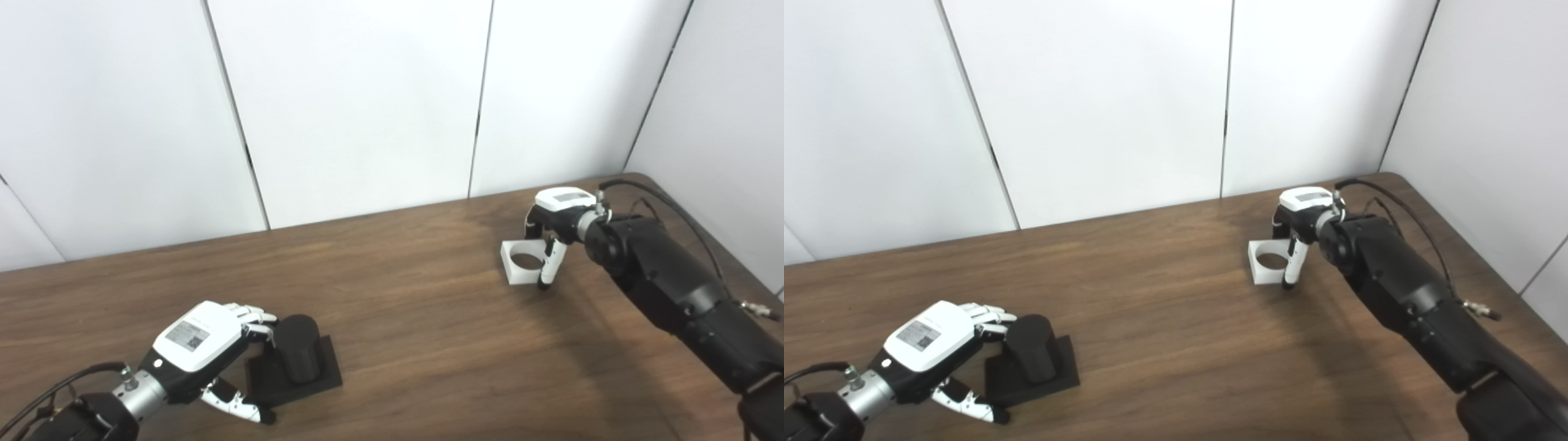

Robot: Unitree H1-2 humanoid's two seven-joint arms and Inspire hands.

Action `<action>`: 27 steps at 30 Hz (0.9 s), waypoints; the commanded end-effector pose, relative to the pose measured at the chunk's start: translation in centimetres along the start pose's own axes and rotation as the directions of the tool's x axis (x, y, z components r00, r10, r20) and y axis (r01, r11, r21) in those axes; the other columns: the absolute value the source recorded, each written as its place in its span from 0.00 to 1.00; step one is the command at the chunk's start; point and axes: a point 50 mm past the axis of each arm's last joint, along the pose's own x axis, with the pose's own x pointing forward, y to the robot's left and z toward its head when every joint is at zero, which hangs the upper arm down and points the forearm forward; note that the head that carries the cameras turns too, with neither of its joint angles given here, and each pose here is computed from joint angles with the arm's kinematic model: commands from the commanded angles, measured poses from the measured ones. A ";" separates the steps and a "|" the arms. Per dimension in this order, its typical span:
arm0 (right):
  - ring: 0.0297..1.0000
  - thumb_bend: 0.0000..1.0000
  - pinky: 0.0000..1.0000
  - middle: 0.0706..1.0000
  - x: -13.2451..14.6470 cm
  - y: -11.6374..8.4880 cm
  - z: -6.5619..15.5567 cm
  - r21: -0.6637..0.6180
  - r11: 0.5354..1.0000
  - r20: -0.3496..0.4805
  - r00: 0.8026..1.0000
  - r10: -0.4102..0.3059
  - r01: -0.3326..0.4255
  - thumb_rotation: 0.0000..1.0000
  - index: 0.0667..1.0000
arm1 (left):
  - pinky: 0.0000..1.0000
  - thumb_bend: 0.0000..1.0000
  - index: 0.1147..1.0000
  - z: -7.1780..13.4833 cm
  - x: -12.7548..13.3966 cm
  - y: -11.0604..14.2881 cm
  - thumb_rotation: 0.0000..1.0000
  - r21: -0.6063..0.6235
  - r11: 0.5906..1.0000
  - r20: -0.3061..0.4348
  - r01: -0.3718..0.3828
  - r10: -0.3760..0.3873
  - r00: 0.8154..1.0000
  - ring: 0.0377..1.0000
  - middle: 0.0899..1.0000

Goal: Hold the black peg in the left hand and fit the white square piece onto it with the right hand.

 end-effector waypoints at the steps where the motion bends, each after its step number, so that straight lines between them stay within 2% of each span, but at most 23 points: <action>1: 0.83 0.53 0.90 0.74 -1.2 -3.6 -0.2 -0.012 0.993 0.056 0.992 -0.113 0.114 0.14 0.44 | 0.78 0.52 0.42 0.9 -0.6 -2.1 0.06 0.037 0.988 0.012 0.150 -0.151 0.988 0.81 0.79; 7: 0.83 0.52 0.92 0.74 -3.4 -5.2 1.5 -0.002 0.982 0.189 0.964 -0.184 0.188 0.13 0.44 | 0.82 0.52 0.42 1.3 0.8 -1.8 0.06 0.045 0.984 0.007 0.174 -0.175 0.985 0.84 0.81; 12: 0.82 0.52 0.88 0.73 -5.4 -6.6 3.8 -0.003 0.969 0.305 0.924 -0.233 0.246 0.13 0.44 | 0.79 0.52 0.42 1.4 1.6 -1.7 0.06 0.052 0.987 0.019 0.155 -0.156 0.988 0.83 0.81; 17: 0.82 0.52 0.85 0.72 -6.6 -7.7 6.4 -0.005 0.960 0.401 0.880 -0.255 0.280 0.13 0.44 | 0.81 0.52 0.42 1.5 2.2 -1.7 0.07 0.048 0.986 0.011 0.159 -0.160 0.987 0.85 0.82; 22: 0.82 0.52 0.85 0.72 -7.4 -8.4 8.4 0.010 0.953 0.468 0.841 -0.271 0.302 0.13 0.44 | 0.83 0.52 0.42 1.7 2.5 -1.7 0.07 0.035 0.987 0.005 0.156 -0.156 0.988 0.86 0.83; 27: 0.82 0.52 0.83 0.72 -8.1 -8.7 10.6 0.018 0.950 0.515 0.812 -0.275 0.311 0.13 0.44 | 0.85 0.52 0.42 2.0 2.8 -1.7 0.07 0.028 0.987 0.003 0.159 -0.159 0.987 0.86 0.83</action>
